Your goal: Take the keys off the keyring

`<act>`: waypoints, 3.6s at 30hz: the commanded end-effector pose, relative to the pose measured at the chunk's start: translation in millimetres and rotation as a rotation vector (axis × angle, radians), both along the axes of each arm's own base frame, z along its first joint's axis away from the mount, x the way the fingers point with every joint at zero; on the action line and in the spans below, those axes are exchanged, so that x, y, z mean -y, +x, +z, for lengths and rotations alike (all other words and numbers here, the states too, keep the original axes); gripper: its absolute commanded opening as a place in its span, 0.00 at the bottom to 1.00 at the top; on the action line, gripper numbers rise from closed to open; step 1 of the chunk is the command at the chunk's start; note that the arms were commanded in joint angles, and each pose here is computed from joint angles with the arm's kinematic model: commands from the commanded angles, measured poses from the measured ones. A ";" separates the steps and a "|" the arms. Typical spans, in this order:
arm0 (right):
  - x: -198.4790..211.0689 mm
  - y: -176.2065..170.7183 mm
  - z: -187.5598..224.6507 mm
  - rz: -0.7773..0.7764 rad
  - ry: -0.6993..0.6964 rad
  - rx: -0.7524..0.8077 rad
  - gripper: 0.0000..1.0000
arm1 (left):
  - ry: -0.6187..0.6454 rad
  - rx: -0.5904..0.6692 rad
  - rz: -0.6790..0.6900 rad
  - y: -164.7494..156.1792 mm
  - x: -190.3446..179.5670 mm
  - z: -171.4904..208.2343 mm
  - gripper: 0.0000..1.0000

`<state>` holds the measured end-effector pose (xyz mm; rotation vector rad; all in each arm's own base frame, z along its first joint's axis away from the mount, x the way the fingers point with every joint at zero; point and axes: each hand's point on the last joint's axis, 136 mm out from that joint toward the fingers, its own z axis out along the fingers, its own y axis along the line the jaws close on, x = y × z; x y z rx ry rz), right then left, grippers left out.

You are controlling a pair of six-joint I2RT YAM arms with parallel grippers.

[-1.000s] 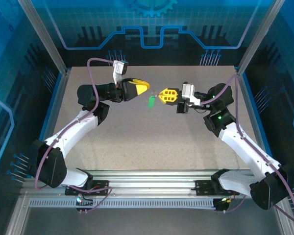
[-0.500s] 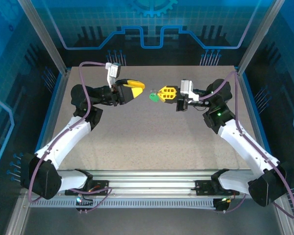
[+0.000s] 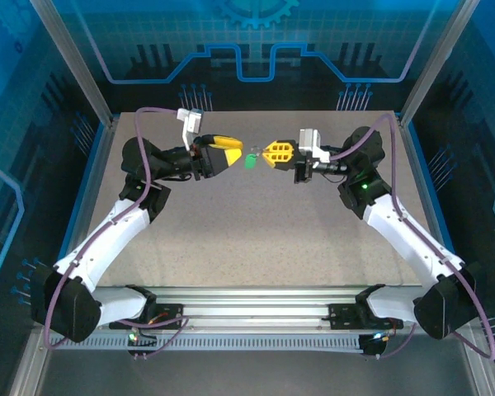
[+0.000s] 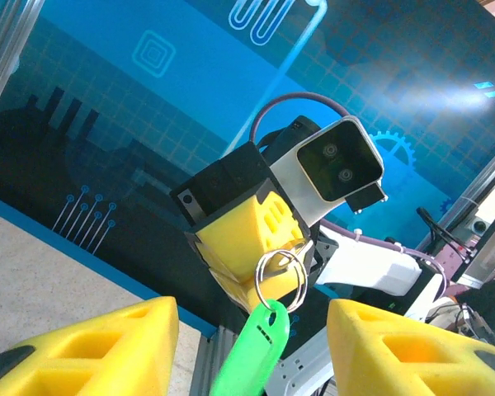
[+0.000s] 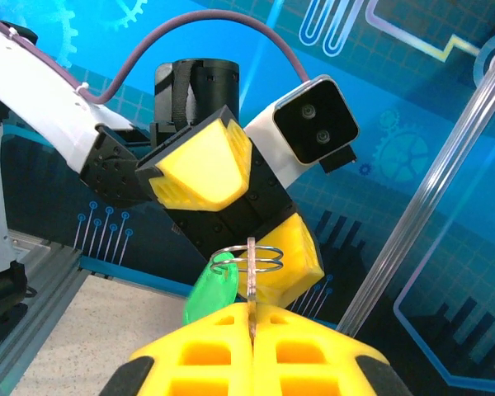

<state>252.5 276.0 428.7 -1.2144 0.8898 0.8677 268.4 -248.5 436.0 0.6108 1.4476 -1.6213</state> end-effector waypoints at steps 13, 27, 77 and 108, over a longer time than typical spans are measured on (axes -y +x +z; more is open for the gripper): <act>0.8 3.5 11.1 0.031 0.003 -0.010 0.00 | -0.014 0.052 -0.033 2.9 3.6 19.4 0.51; -0.2 4.2 8.9 0.040 0.003 -0.027 0.00 | -0.018 0.058 -0.129 -7.9 19.2 23.7 0.40; -5.0 -9.0 4.6 -0.069 0.020 0.084 0.00 | -0.069 -0.001 -0.040 0.3 18.1 19.3 0.00; -3.7 1.2 4.5 0.026 -0.052 -0.051 0.00 | 0.021 0.016 0.020 1.7 4.9 -0.1 0.49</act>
